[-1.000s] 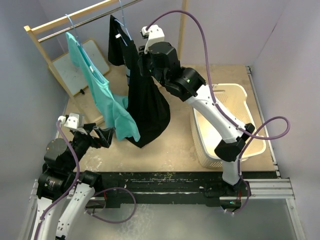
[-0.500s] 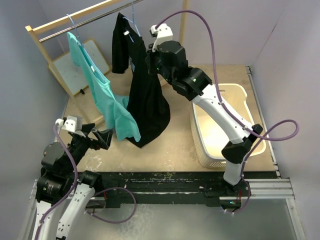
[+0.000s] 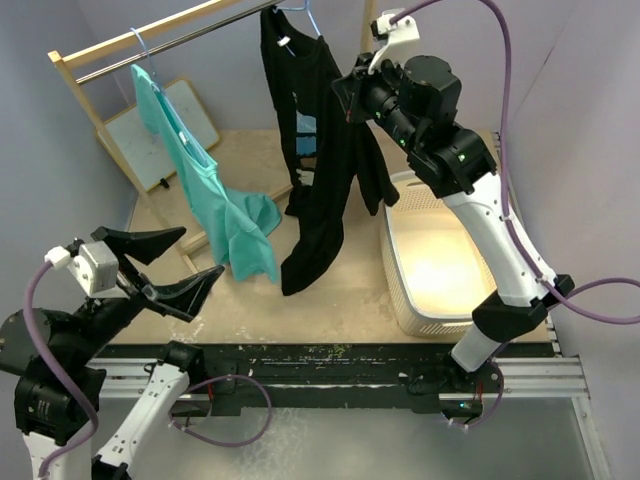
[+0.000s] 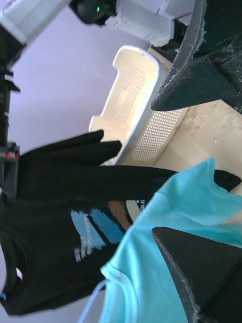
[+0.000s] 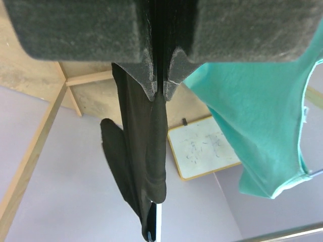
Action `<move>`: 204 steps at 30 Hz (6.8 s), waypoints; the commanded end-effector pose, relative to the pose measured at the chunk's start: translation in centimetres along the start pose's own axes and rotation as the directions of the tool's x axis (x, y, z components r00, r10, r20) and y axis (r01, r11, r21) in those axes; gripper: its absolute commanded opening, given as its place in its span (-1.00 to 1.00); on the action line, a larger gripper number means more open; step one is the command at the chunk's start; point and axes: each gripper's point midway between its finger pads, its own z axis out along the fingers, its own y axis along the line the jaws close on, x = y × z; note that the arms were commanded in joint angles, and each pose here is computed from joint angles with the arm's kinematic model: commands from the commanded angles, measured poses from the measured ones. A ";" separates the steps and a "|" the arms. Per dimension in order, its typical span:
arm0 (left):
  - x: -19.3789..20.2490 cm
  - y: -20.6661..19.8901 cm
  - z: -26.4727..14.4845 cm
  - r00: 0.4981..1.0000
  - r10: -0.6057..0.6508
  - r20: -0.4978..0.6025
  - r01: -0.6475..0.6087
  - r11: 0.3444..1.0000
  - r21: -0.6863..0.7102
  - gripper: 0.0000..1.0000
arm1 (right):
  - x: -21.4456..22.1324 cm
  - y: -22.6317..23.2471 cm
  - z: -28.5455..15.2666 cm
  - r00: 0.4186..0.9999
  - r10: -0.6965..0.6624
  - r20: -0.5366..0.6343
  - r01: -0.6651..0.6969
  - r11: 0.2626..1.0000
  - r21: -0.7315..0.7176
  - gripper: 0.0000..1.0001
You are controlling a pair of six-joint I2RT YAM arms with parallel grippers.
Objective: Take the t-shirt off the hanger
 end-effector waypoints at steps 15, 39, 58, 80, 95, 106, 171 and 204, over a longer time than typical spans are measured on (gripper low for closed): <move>-3.7 -2.6 4.3 0.997 0.070 -0.024 -0.061 0.966 0.251 0.98 | -0.2 3.9 -17.9 1.000 -0.023 0.000 0.021 0.909 -0.415 -1.00; -5.0 -6.5 8.3 0.995 0.093 0.035 -0.093 0.751 0.654 0.96 | 7.5 5.7 -32.3 0.981 0.023 -0.191 -0.142 0.758 -0.637 -1.00; 1.1 -6.1 9.1 0.977 -0.021 -0.211 0.169 0.682 0.712 0.50 | 5.0 6.9 -31.4 0.988 0.067 -0.141 -0.145 0.722 -0.677 -1.00; 1.0 -5.7 10.0 0.987 0.016 -0.161 0.093 0.758 0.645 -1.00 | 7.8 3.8 -28.3 0.982 0.073 -0.175 -0.153 0.851 -0.502 0.06; -1.9 -5.5 8.5 0.992 0.087 -0.095 -0.016 0.816 0.577 -1.00 | 10.9 -0.3 -29.8 0.978 0.054 -0.199 -0.116 0.942 -0.316 -0.96; -2.3 -4.5 8.7 0.992 0.101 -0.076 -0.049 0.862 0.504 -1.00 | 11.5 -2.1 -30.1 0.976 0.056 -0.211 -0.104 0.969 -0.223 -0.42; -5.4 -8.9 0.4 0.997 0.066 -0.029 -0.040 0.837 0.546 -1.00 | 9.7 3.7 -27.3 0.984 -0.154 -0.092 0.073 0.815 -0.575 0.12; -7.5 -5.9 -0.1 0.992 0.079 0.097 -0.106 0.945 0.308 -1.00 | 15.2 -10.4 -23.9 0.945 0.184 -0.270 -0.076 0.927 0.366 -1.00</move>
